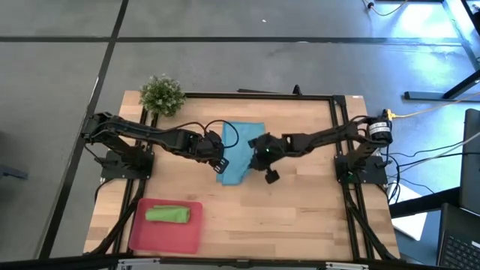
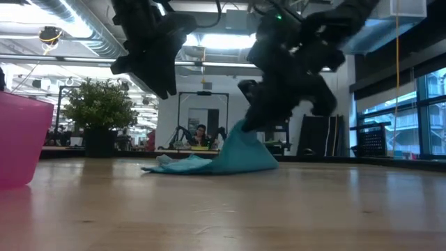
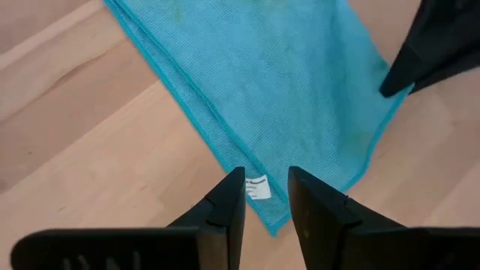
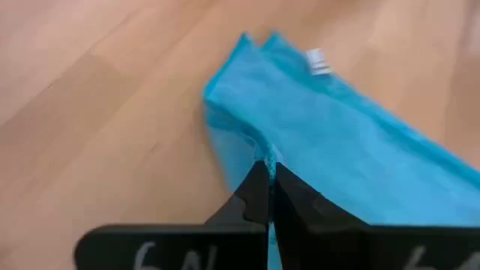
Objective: Roll microfiber towels into tight, uniform cylinder then place into a basket
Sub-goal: Roll the microfiber blue towel
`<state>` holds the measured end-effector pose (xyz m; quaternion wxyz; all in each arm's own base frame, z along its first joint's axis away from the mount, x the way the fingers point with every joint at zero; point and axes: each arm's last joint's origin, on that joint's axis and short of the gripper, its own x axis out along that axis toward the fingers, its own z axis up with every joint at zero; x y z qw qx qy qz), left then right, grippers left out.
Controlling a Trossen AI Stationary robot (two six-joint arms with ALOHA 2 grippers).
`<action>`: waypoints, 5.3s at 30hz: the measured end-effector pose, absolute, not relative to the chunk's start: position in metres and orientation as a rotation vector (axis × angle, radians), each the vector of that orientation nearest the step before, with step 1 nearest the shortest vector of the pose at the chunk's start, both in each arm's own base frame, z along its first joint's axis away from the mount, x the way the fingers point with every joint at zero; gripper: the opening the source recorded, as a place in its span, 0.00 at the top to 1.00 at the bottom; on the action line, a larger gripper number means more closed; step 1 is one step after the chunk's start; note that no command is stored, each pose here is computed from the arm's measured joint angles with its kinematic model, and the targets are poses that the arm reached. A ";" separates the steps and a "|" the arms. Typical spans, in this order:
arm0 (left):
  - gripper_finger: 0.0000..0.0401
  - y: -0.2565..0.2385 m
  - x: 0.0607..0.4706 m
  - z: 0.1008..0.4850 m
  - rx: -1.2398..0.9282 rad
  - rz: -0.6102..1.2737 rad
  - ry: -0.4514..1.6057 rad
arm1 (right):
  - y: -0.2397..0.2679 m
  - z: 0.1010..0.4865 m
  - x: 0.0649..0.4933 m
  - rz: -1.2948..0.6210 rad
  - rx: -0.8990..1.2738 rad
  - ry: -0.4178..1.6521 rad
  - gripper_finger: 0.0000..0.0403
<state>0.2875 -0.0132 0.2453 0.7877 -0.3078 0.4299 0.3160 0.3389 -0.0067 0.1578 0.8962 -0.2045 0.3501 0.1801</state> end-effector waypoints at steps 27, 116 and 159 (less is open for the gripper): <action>0.77 -0.029 0.286 0.245 -0.619 0.622 0.946 | -0.149 0.187 0.323 -0.221 -0.095 0.813 0.99; 0.77 0.139 0.323 0.150 -0.559 0.761 1.023 | -0.077 0.134 0.316 0.278 0.354 1.063 0.59; 0.77 0.087 0.354 0.129 -0.513 0.709 0.990 | -0.140 0.125 0.261 -0.237 0.460 1.178 0.59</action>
